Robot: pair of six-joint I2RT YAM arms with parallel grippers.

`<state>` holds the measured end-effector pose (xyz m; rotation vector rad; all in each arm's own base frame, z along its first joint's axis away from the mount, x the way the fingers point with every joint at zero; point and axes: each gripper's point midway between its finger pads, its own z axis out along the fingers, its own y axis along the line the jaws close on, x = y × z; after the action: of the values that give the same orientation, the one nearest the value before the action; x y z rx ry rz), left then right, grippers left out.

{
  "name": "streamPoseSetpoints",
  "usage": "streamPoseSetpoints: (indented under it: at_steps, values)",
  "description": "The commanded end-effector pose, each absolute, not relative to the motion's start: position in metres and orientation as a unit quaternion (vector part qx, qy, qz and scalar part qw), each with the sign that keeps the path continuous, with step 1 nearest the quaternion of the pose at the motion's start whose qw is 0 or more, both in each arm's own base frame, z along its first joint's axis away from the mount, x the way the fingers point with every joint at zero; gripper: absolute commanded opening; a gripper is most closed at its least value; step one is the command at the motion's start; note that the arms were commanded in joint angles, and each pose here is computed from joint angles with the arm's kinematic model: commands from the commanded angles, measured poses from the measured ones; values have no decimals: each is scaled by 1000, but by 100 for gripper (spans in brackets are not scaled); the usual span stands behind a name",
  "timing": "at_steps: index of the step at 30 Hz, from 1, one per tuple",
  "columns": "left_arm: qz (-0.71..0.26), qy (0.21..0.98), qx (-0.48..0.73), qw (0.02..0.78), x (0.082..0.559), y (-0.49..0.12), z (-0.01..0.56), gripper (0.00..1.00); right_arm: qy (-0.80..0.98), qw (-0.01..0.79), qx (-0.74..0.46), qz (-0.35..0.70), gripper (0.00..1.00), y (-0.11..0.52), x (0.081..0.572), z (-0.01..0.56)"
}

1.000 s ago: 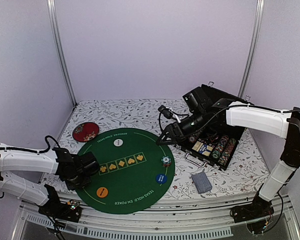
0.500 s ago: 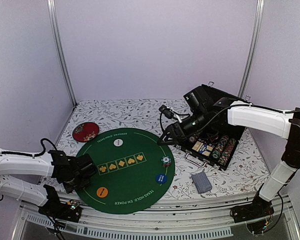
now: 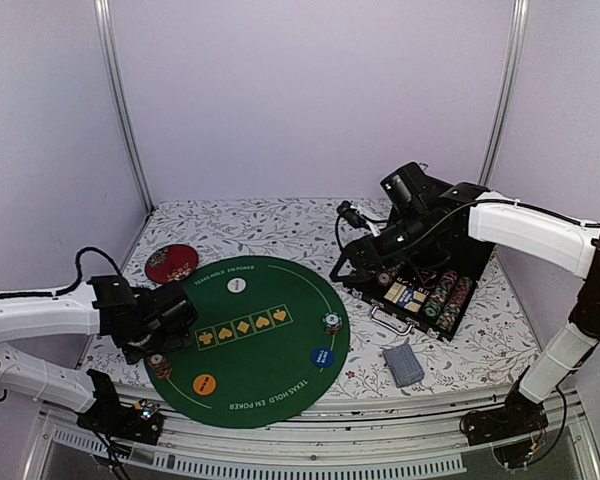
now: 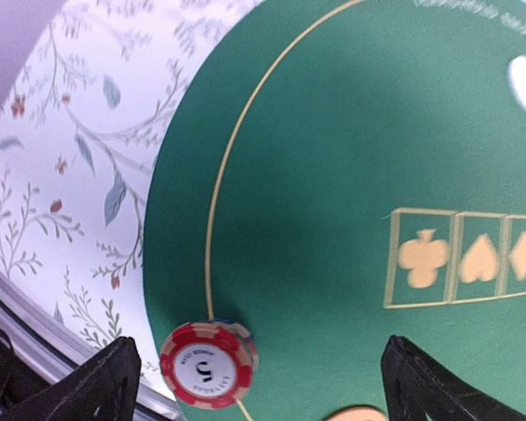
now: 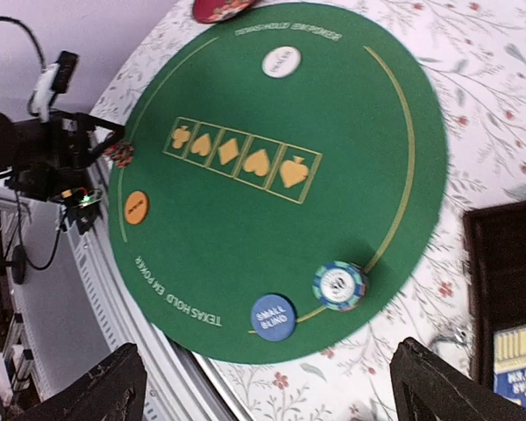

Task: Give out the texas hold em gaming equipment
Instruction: Place the poker chips pile at the big blind area, then pick up the face-down deck piles from the center of the board.

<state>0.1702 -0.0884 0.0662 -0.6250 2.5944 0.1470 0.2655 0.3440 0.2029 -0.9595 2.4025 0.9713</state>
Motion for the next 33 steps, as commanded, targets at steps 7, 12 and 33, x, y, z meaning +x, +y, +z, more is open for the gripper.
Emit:
streamPoseSetpoints:
  at_steps: [7, 12, 33]
  values:
    - [29, 921, -106, 373, 231, -123, 161, 98, 958, 119, -193, 174, 99, 219, 231, 121]
    - [12, 916, -46, 397, 250, -151, 180, 98, 972, 65, -160, 162, 99, 204, 195, 89]
    - [-7, 919, -17, 393, 247, -157, 160, 98, 982, 8, -182, 43, 99, 204, 153, 45]
